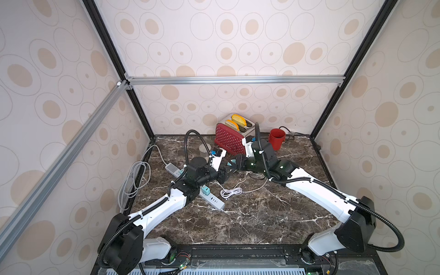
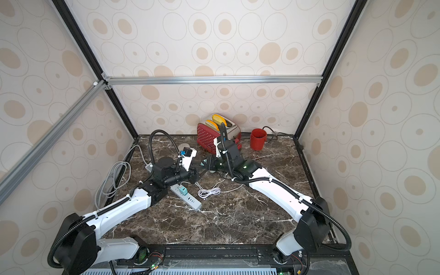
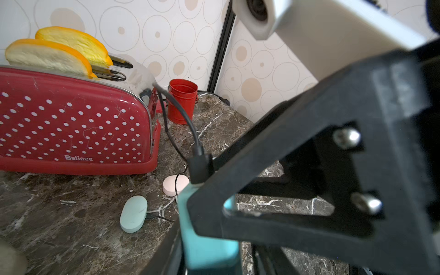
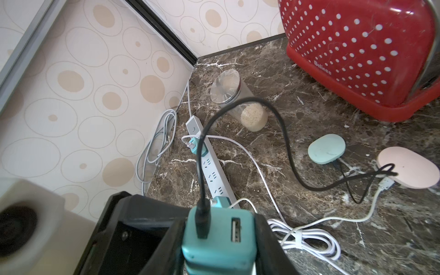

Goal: Charge the bluetooth headset
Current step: Pick up the plug from the center of the board.

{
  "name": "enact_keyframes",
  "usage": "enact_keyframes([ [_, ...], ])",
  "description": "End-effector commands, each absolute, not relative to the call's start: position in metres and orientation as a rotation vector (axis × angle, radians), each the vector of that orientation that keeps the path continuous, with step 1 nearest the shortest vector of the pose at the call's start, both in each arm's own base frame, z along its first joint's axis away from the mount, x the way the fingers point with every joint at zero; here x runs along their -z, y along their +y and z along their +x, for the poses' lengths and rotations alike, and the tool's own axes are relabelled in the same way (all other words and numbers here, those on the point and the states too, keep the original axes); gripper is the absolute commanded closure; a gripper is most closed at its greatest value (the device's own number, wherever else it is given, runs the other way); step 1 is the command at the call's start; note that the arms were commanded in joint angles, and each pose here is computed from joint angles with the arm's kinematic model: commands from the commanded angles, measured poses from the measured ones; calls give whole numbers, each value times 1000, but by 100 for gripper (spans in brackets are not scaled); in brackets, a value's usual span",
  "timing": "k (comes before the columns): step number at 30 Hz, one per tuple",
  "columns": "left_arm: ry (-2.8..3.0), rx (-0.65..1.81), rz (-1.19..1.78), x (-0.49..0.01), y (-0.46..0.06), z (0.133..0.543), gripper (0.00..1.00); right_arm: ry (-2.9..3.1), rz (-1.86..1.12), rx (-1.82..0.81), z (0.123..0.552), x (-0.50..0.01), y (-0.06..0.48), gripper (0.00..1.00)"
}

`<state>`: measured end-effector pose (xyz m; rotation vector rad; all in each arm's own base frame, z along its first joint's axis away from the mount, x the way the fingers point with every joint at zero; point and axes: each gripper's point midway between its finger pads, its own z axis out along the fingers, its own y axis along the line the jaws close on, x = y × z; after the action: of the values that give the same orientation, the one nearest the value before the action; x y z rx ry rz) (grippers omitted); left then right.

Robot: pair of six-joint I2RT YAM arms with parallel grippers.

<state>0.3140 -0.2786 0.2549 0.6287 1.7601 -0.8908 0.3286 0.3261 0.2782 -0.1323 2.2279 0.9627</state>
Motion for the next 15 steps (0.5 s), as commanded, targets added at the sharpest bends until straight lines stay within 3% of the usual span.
enact_keyframes([
  [1,1697,883,651,-280,-283,316,71,2185,-148,-1010,326,-287,331,66],
  [3,1697,882,655,-279,-282,316,81,2164,-186,-1017,323,-291,332,59],
  [6,1713,851,616,-277,-277,319,89,2131,-292,-1007,318,-299,326,48],
  [11,1733,877,589,-282,-272,324,95,2060,-494,-1033,306,-316,301,37],
  [15,1711,906,604,-290,-271,324,96,2007,-634,-1097,294,-321,280,36],
])
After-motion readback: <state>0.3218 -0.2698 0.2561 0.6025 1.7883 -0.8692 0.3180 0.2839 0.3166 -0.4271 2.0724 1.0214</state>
